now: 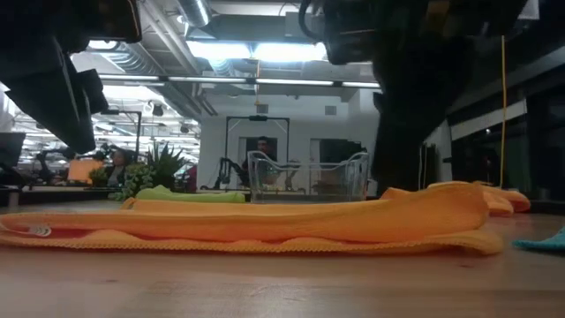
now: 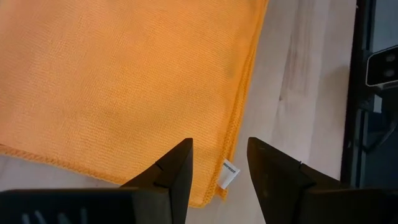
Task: Fold microfiber towels
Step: Fold the bottom microfiber cloth
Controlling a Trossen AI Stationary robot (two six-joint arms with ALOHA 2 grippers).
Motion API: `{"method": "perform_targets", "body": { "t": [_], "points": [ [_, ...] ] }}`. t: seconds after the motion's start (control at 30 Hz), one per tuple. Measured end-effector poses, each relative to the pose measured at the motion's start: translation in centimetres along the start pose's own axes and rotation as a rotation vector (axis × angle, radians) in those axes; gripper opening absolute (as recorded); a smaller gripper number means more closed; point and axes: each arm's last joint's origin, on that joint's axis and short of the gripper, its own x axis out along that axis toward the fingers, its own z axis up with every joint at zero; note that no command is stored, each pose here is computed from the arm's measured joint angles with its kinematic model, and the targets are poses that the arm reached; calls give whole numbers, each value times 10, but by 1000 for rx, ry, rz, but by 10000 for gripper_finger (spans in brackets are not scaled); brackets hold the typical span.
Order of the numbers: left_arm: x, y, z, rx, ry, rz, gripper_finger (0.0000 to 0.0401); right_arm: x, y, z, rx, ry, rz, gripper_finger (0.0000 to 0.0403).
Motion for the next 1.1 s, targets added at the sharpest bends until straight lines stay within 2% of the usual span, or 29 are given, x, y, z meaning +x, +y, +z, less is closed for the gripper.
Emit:
{"method": "perform_targets", "body": {
  "t": [0.13, 0.3, 0.43, 0.53, 0.63, 0.77, 1.0, 1.1],
  "points": [
    [0, 1, 1, -4, -4, 7, 145, 2, -6, 8, 25, -100, -100, 116],
    [0, -1, -2, 0, 21, -15, 145, 25, -15, 16, 90, -97, -99, 116],
    [-2, -4, -6, 14, 30, -26, 145, 34, -4, 36, 114, -332, -27, 116],
    [-3, -7, -9, 6, 51, -47, 145, 40, 7, 49, 66, -500, 54, 116],
    [-6, -11, -12, 9, 78, -93, 145, 58, 11, 53, 46, -572, 90, 116],
    [-16, -18, -16, 25, 77, -147, 145, 88, 16, 61, 42, -561, 95, 116],
    [-27, -23, -18, 38, 31, -166, 145, 135, 42, 85, -95, -541, 85, 116],
    [-28, -24, -21, 41, 33, -172, 145, 145, 52, 95, -162, -471, 195, 116]
  ]
}}
